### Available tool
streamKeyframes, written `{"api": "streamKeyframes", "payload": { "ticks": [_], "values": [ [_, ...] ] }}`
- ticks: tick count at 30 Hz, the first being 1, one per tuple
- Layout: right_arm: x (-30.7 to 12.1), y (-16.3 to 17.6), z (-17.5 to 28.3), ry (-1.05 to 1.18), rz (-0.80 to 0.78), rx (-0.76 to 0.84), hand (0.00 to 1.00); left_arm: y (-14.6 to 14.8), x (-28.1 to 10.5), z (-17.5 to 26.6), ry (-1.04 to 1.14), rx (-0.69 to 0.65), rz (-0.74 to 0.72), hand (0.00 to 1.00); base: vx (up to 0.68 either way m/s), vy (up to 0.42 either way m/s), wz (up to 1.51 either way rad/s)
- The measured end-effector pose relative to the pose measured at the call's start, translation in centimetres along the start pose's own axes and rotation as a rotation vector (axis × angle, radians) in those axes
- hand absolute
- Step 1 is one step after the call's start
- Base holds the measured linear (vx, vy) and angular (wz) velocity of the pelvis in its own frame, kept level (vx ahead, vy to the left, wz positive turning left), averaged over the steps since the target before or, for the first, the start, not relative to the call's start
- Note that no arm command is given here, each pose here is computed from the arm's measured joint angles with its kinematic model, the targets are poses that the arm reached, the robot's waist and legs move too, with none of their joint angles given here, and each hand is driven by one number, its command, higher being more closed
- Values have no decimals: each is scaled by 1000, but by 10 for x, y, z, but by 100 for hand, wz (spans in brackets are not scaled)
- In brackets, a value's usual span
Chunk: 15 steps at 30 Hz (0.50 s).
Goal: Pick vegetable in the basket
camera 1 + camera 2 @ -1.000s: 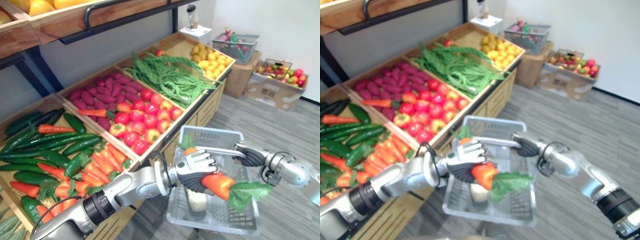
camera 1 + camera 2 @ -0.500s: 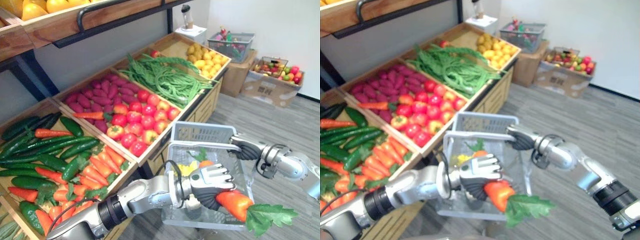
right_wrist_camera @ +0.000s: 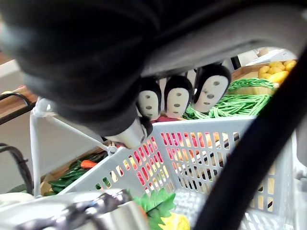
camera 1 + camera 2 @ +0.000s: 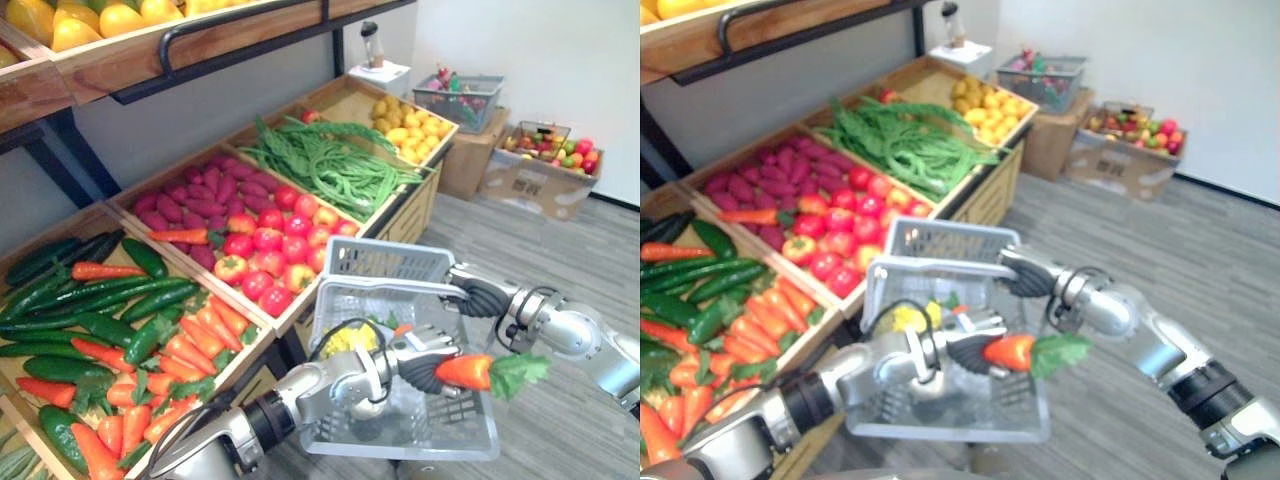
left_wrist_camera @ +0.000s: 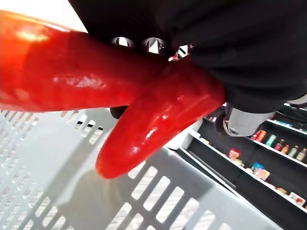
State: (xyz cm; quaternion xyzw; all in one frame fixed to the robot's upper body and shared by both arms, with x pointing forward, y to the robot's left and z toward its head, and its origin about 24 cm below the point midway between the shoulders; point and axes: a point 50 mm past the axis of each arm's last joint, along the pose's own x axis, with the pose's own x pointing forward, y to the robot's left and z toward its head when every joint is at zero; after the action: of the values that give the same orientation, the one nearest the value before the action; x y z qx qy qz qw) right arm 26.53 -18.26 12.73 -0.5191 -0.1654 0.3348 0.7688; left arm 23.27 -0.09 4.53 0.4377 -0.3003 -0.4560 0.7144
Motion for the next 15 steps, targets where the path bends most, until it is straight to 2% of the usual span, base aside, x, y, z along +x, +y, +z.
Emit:
{"api": "streamKeyframes", "payload": {
  "ticks": [15],
  "values": [
    [7, -7, 5, -26, 34, -30, 100, -10, -2, -40, 210, 38, -53, 100, -8, -31, -6]
  ]
}}
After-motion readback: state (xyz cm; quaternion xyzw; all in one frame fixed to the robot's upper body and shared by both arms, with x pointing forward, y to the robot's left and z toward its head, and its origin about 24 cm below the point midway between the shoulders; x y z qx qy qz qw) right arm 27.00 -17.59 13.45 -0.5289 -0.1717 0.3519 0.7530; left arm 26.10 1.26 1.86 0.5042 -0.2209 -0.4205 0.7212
